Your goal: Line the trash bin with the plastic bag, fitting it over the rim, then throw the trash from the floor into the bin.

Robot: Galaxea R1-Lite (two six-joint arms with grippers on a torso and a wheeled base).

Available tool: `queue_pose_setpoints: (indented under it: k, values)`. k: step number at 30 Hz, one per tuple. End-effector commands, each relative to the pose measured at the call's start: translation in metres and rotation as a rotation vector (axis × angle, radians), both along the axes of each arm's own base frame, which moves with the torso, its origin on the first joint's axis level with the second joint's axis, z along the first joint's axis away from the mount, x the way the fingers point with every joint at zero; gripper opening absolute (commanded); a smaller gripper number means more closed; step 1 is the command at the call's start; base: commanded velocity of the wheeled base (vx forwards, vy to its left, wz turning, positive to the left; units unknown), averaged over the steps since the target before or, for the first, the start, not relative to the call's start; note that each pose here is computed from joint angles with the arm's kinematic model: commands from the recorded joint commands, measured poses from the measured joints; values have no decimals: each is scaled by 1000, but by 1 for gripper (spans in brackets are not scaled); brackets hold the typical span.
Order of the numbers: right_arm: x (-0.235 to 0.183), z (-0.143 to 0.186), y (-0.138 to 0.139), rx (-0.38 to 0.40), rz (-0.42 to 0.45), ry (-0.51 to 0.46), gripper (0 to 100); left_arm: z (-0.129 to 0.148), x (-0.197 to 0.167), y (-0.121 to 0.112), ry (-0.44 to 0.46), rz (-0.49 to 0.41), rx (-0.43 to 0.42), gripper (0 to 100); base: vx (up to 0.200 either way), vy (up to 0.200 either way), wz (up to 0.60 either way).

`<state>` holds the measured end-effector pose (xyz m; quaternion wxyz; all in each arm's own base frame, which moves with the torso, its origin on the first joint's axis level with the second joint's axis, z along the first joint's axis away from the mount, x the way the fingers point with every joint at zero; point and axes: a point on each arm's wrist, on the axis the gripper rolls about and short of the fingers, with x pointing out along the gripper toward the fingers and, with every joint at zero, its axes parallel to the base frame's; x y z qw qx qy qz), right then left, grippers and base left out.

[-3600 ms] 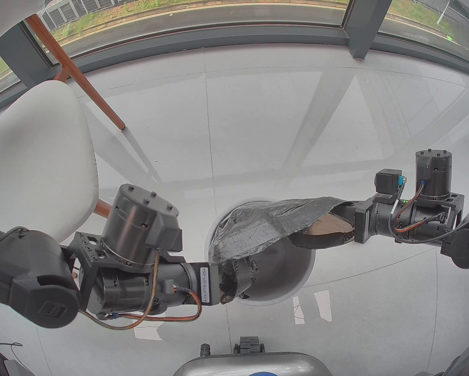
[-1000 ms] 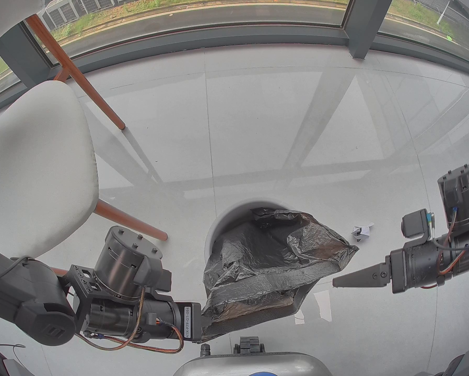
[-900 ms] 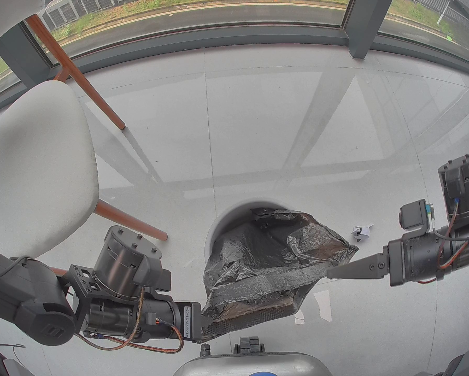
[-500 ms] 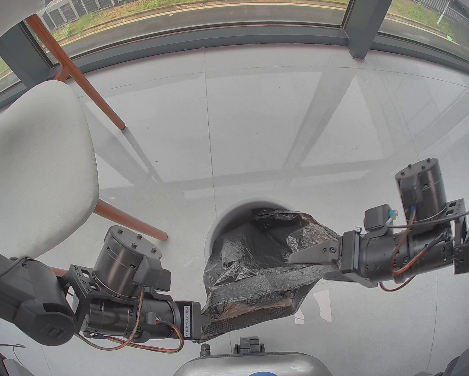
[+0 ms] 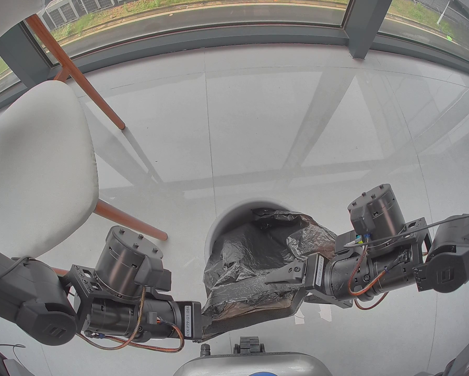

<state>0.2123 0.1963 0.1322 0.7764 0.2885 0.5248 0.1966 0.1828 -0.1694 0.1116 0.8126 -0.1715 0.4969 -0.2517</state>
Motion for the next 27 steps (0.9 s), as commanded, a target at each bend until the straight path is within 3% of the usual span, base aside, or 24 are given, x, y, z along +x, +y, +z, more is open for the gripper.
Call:
queue_pose_setpoints:
  k: [1, 7, 13, 14, 27]
  values:
    - [4, -5, 5, -1, -23, 27, 100, 0, 1, -1, -1, -1, -2, 0, 0, 0, 0]
    - [15, -19, 11, -42, -86, 27, 100, 0, 1, -1, 0, -1, -1, 0, 0, 0, 0]
    - [28, -28, 18, -26, -168, -17, 100, -1, 0, 0, 1, 0, 1, 0, 0, 0, 0]
    - [30, -28, 18, -25, -171, -21, 0, -1, 0, 0, 2, 0, 2, 0, 0, 0, 0]
    - [31, 2, 18, 41, -175, -92, 0, 0, 0, -1, -2, 0, -1, 0, 0, 0, 0]
